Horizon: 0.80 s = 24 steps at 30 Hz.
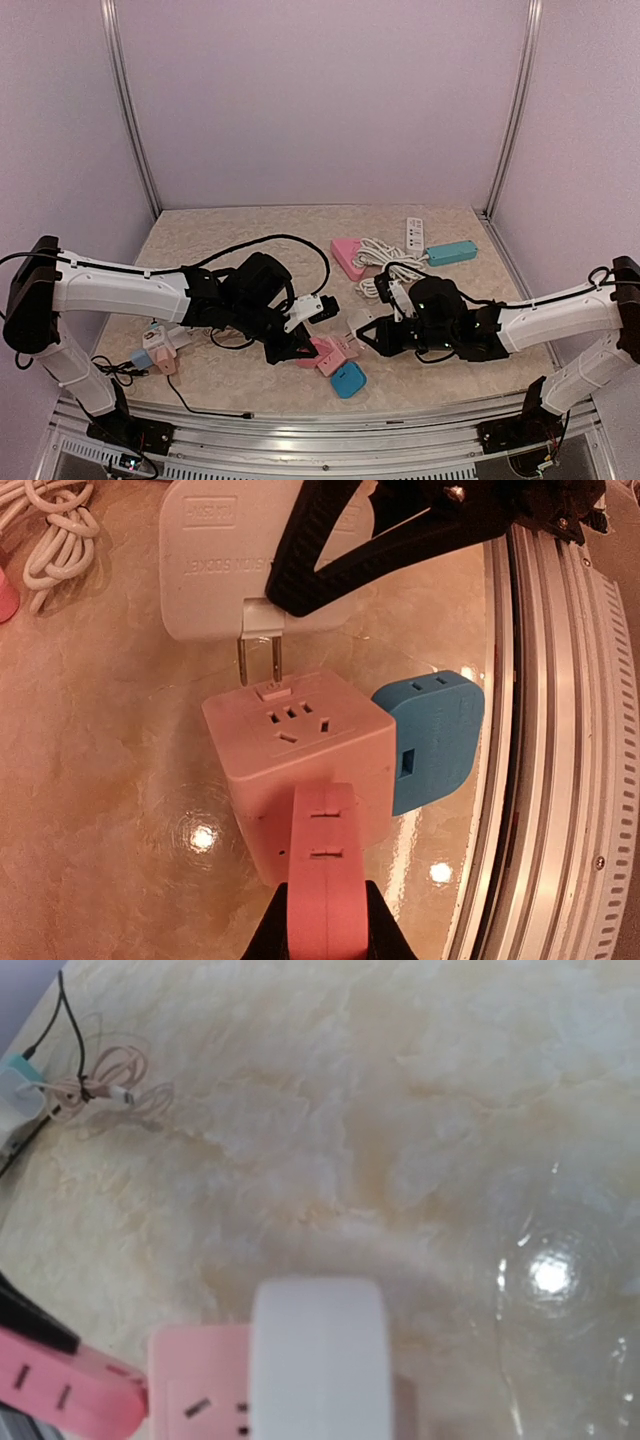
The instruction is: Pull the plug off the socket
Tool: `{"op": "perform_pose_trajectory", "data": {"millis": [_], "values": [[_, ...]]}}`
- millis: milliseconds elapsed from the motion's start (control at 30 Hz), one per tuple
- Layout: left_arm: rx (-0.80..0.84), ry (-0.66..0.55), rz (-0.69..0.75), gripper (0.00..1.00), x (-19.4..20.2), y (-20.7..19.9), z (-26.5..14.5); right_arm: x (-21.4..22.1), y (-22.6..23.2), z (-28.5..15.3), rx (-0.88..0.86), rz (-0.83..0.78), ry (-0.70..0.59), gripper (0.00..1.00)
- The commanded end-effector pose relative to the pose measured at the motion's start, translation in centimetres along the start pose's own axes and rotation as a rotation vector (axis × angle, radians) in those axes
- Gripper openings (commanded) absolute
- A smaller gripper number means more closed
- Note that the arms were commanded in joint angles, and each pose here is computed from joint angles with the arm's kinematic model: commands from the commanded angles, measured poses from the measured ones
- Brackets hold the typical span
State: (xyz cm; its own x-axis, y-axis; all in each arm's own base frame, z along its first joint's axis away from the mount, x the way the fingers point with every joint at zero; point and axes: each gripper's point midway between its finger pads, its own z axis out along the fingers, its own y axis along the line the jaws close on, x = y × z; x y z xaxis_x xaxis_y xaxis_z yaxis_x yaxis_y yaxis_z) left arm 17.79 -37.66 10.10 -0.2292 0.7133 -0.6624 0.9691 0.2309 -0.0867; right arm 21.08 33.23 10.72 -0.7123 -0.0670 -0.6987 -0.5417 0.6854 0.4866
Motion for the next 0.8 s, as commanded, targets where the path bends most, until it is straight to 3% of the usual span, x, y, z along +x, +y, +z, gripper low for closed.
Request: {"op": "perform_pose_trajectory", "data": {"millis": [0, 267, 500, 767], "values": [[-0.002, 0.084, -0.022, 0.0, 2.2, -0.1, 0.2, -2.3, -0.8, -1.6, 0.093, -0.016, -0.055, 0.0], [0.005, 0.049, -0.019, 0.0, 0.8, -0.2, -0.4, -3.2, -5.0, -3.8, 0.214, 0.058, -0.076, 0.0], [0.01, 0.036, -0.022, 0.0, 0.4, -0.3, -0.7, -4.1, -5.4, -0.4, 0.197, 0.059, -0.052, 0.0], [-0.016, 0.061, 0.004, 0.0, 0.7, -0.6, -0.4, -2.1, -5.0, 3.4, 0.133, 0.087, 0.032, 0.0]]}}
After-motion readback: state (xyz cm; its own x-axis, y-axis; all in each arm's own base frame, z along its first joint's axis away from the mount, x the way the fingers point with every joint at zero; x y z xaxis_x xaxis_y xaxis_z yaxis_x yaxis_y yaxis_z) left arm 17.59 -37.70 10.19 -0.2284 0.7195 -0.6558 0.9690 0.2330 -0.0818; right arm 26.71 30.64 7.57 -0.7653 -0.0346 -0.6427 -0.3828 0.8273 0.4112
